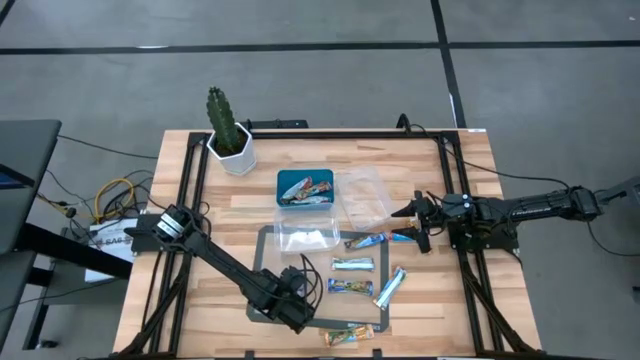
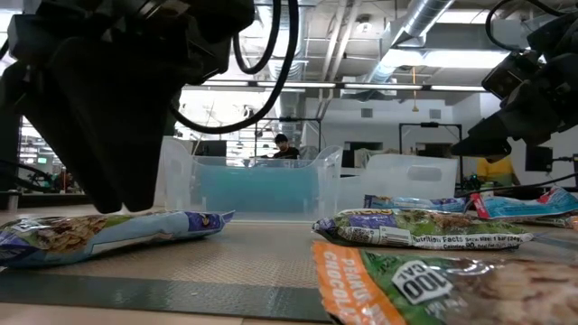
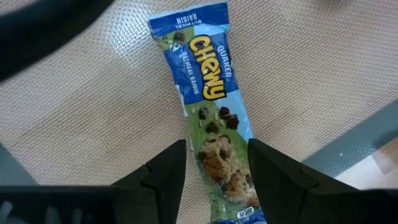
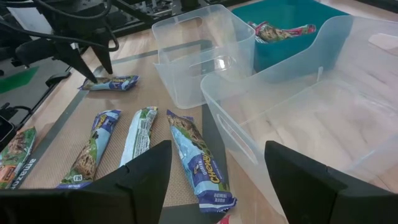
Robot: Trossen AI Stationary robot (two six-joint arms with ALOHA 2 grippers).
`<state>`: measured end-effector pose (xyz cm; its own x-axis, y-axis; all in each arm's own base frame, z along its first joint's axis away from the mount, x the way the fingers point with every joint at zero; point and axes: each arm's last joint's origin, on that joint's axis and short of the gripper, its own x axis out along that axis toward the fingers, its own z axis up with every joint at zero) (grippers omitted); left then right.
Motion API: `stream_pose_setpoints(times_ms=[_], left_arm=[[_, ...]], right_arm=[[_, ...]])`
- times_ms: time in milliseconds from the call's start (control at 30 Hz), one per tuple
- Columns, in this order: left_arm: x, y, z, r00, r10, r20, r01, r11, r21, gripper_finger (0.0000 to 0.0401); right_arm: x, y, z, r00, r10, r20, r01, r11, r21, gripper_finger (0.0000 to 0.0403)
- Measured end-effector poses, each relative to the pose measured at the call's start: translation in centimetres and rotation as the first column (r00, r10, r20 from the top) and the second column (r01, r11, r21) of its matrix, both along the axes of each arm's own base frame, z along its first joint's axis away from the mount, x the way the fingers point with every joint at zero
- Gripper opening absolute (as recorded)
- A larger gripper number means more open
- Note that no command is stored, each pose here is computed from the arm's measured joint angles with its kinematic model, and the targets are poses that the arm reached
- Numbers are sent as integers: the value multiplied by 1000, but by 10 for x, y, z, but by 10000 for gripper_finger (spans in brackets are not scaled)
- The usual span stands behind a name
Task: Pick and place Granola Bars by type
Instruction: Put the blue granola bar into the left transparent bin
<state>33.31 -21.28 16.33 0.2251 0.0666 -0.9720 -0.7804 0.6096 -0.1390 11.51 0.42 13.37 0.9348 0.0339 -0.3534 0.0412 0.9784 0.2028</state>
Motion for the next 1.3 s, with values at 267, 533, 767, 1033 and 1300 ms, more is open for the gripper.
stream_pose_setpoints(times_ms=[267,533,767,1033,1300], left_arm=[[5,-3,-13,1000,-6,11,6,1000,3,165],[5,-3,-13,1000,-28,10,28,1000,10,164],[5,-3,-13,999,-40,8,40,999,16,102],[5,-3,-13,998,-65,9,65,998,24,15],[6,-4,-8,997,-67,32,65,997,43,27]], right_arm=[[0,0,0,1000,0,0,0,1000,0,249],[0,0,0,1000,0,0,0,1000,0,249],[0,0,0,1000,0,0,0,1000,0,249],[0,0,0,1000,0,1,0,1000,0,249],[0,0,0,1000,0,1,0,1000,0,249]])
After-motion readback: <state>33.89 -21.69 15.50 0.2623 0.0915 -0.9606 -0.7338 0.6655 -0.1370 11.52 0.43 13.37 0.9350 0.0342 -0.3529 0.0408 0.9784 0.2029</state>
